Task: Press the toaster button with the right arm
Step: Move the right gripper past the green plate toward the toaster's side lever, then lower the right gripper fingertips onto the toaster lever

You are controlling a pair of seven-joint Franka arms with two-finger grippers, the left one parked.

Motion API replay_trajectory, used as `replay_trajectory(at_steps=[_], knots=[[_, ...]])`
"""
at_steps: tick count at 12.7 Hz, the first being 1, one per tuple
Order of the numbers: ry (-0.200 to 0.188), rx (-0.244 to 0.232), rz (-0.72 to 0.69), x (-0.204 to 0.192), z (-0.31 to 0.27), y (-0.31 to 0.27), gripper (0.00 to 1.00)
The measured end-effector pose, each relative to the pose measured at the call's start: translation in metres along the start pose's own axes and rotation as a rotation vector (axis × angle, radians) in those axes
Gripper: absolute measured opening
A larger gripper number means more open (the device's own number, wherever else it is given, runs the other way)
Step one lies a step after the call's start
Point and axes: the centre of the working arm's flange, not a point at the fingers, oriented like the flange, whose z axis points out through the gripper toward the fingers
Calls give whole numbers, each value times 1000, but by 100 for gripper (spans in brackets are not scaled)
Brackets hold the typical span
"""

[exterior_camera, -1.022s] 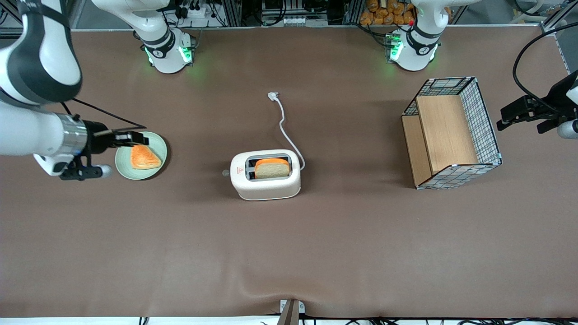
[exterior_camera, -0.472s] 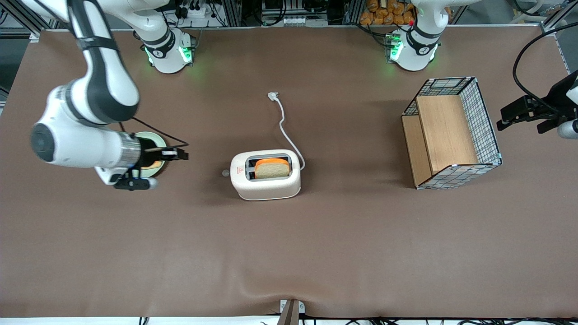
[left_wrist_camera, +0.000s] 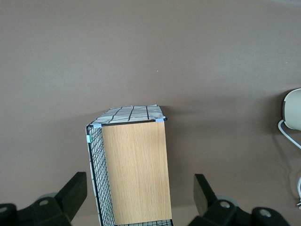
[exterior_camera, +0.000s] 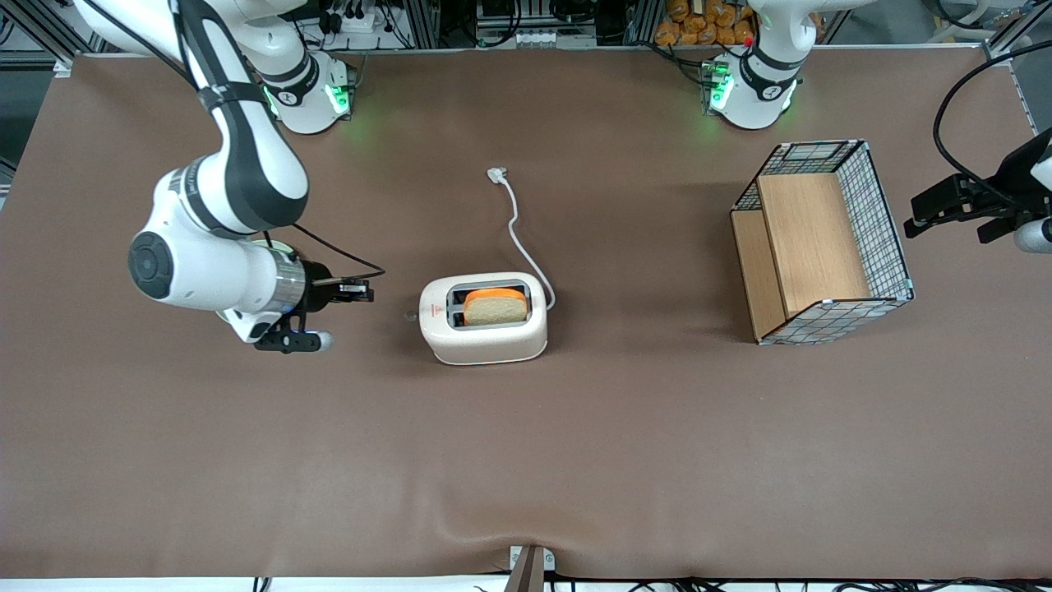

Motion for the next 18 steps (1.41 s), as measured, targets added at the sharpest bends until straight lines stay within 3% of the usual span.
replay_trajectory(at_steps=[4, 18], knots=[[41, -5, -15, 9, 27, -12, 1], [34, -4, -13, 14, 57, -19, 1]])
